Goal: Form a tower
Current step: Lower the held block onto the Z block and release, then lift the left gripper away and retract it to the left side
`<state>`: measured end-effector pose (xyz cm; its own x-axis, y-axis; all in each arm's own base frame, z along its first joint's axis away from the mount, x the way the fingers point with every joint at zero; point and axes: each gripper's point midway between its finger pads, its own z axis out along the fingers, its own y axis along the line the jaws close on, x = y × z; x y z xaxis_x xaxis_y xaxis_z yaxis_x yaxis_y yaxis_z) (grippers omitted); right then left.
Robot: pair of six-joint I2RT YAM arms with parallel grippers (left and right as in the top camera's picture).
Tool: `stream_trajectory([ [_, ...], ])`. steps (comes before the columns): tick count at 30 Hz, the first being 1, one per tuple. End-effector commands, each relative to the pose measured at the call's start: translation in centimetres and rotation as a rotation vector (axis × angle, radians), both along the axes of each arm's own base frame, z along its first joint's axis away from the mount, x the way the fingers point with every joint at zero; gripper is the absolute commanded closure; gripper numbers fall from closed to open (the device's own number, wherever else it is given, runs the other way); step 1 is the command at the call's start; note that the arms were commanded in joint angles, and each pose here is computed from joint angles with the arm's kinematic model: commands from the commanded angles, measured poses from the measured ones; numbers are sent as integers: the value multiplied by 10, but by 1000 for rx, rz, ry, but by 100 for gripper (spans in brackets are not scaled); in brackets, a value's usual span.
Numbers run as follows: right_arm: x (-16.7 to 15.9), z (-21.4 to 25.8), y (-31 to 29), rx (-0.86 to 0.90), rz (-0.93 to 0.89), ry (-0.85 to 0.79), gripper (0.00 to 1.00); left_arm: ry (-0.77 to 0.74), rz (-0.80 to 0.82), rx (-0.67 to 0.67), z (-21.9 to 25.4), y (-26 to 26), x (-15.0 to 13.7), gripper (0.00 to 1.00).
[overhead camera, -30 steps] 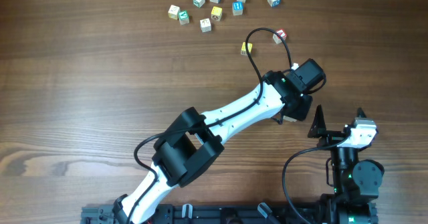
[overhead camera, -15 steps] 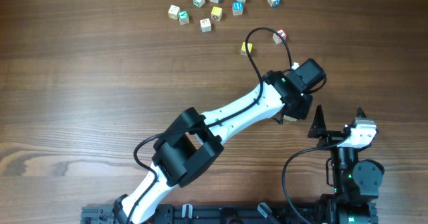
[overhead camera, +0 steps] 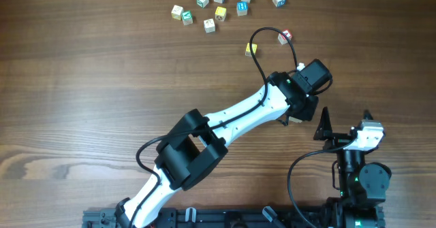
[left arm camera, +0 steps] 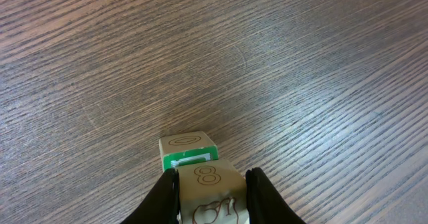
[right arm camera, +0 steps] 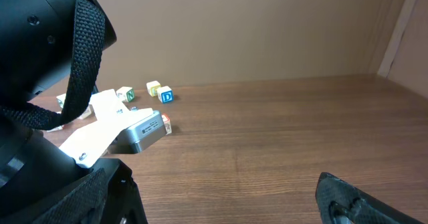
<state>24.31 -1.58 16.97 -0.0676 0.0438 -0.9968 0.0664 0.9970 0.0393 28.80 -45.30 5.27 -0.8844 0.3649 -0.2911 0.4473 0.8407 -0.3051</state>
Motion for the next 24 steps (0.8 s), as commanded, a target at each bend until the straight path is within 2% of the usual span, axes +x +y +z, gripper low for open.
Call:
stream_trajectory([
  [1,0,1,3,-11,17,-5,0,-18,17,33,-5,8,9,80],
  [16,0,1,3,-11,17,-5,0,-76,10,36,3,6,19,79],
  [19,0,1,3,-11,17,-5,0,-76,10,36,3,6,19,69],
  [20,0,1,3,-11,17,-6,1,-76,10,36,3,6,19,61],
  [22,0,1,3,-11,17,-6,0,-78,11,37,3,7,19,53],
  [24,0,1,3,-11,17,-5,0,-90,18,46,2,8,21,47],
])
